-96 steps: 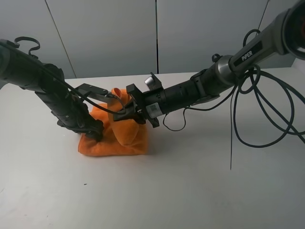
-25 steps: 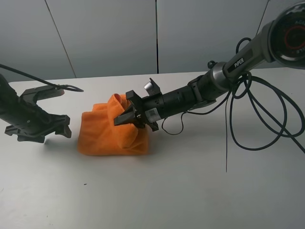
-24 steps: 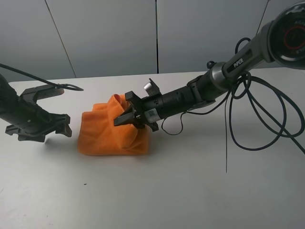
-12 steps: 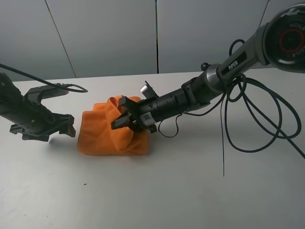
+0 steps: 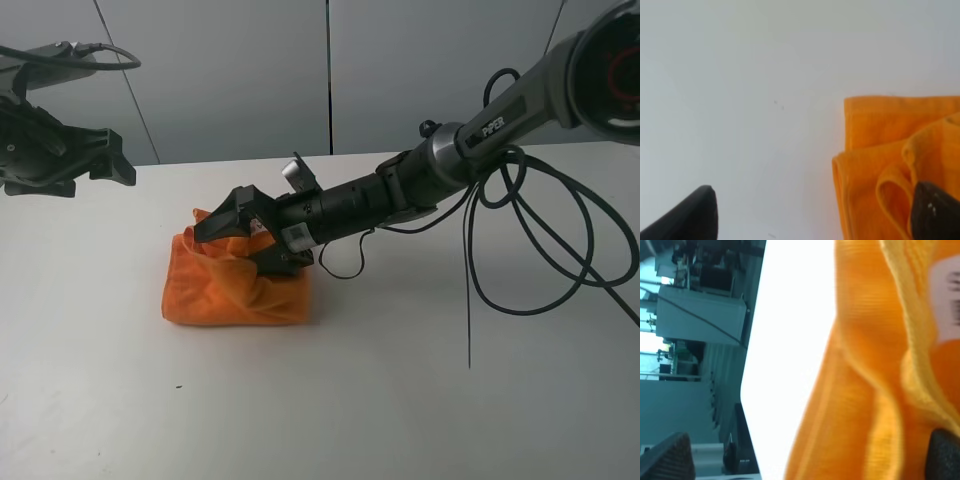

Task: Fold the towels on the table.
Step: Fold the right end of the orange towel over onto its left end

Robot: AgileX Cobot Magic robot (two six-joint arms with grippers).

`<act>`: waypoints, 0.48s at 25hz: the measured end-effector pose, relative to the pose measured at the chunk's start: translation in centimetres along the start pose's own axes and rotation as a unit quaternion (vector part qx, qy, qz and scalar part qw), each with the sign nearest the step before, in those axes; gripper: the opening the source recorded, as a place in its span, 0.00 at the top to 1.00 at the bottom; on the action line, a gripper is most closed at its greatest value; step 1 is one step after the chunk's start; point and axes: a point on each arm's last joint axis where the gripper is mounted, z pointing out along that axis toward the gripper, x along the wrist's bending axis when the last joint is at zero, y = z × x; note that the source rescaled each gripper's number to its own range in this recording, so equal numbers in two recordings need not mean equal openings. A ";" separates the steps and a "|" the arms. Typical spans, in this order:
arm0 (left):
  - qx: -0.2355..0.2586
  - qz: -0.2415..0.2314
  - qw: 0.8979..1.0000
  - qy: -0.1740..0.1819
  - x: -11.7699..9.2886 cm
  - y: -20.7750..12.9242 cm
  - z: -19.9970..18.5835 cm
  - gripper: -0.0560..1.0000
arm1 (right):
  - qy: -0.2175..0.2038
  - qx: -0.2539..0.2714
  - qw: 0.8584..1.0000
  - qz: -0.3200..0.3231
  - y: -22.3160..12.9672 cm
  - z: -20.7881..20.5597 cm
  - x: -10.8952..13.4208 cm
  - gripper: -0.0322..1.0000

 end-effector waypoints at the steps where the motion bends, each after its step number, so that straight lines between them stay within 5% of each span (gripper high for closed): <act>1: -0.008 0.003 1.000 0.003 -0.1 0.5 -0.8 0.00 | 0.004 0.004 1.000 -0.009 -0.2 0.3 0.9 0.00; 12: -0.043 0.047 0.998 0.025 -0.5 3.2 -6.2 0.00 | 0.034 0.089 0.991 -0.097 -5.1 5.1 6.3 0.00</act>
